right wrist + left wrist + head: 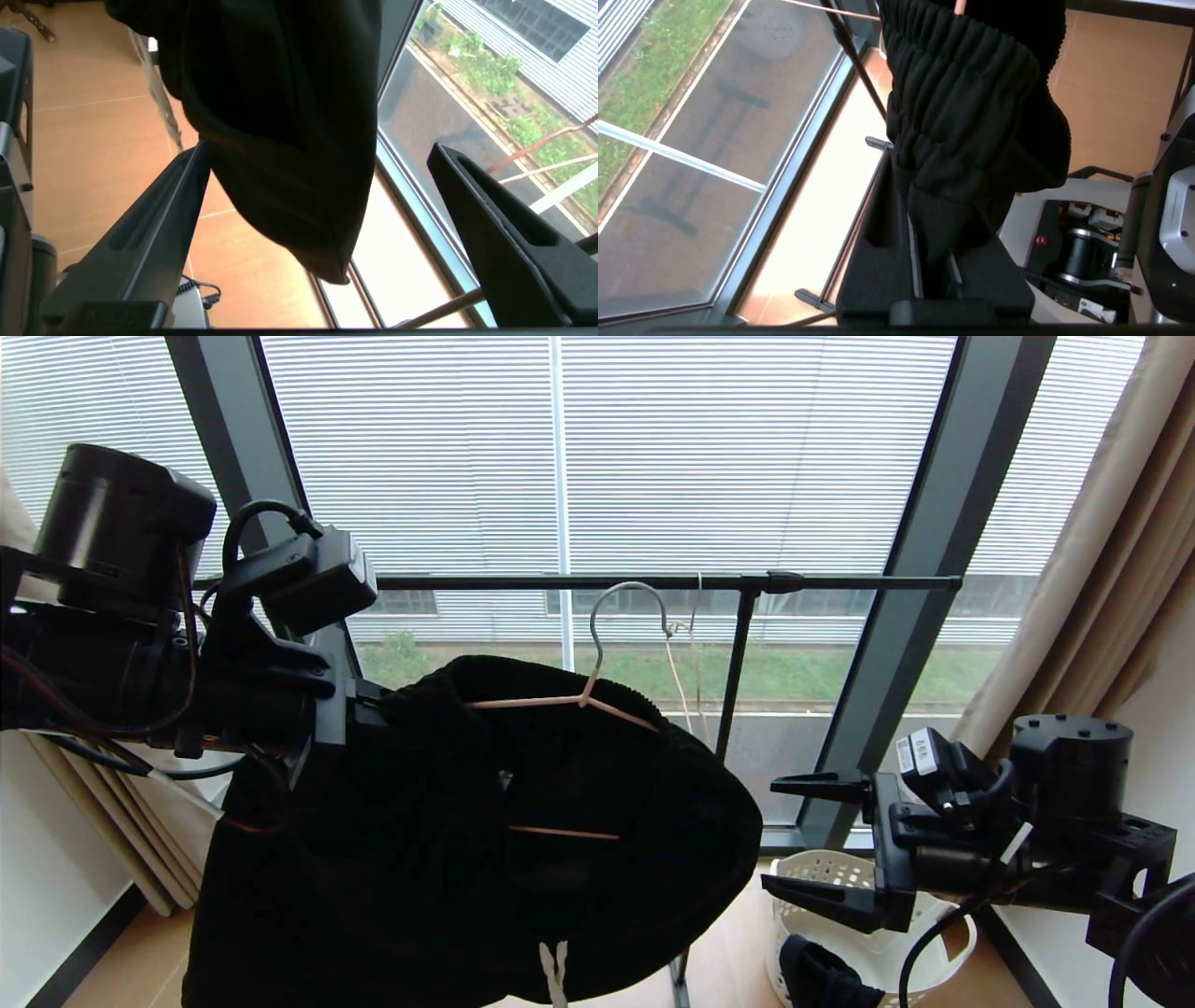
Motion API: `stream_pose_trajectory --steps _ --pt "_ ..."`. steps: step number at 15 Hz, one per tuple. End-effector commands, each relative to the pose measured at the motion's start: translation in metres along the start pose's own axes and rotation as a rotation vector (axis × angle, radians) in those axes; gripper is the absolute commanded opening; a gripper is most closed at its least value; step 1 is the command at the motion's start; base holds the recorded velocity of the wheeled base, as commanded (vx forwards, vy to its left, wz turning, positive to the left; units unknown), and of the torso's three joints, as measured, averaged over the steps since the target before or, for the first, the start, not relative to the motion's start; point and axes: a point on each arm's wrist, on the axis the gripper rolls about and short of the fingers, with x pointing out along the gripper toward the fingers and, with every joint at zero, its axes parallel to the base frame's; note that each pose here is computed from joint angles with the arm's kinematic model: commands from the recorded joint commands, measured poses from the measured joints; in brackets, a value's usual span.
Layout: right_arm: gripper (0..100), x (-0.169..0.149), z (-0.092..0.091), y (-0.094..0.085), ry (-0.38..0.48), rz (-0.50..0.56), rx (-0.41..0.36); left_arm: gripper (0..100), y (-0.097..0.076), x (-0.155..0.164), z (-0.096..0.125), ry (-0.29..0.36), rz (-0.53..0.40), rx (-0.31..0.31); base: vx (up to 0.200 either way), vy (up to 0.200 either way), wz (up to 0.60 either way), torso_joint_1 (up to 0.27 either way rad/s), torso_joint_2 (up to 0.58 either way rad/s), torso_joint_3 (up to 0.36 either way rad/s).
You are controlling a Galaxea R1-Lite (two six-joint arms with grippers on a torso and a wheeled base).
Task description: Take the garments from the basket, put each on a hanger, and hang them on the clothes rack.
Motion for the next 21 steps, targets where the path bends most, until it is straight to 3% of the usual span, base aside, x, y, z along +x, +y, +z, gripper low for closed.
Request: stream_pose_trajectory --steps 1,5,10,15,21 --pt "100 0.002 -0.005 -0.007 0.010 -0.011 0.016 0 0.000 0.003 0.002 -0.011 -0.001 -0.022 0.000 0.000 0.00 0.000 0.00 0.000" --pt "100 -0.002 -0.007 -0.018 0.007 -0.041 0.026 0 0.001 0.011 0.000 -0.053 0.019 -0.029 0.000 0.000 0.00 0.000 0.00 0.000" --pt "100 0.001 -0.015 -0.020 0.021 -0.031 0.048 0 -0.001 0.012 0.000 -0.081 0.027 -0.088 0.000 0.000 0.00 0.000 0.00 0.000" --pt "100 0.002 -0.021 -0.025 0.003 0.003 0.055 0 -0.004 0.014 0.000 -0.085 0.018 -0.092 0.000 0.000 0.00 0.000 0.00 0.000" --pt "100 0.004 -0.025 -0.023 0.012 0.013 0.061 0 -0.003 0.016 0.007 -0.141 0.036 -0.116 0.000 0.000 0.00 0.000 0.00 0.000"
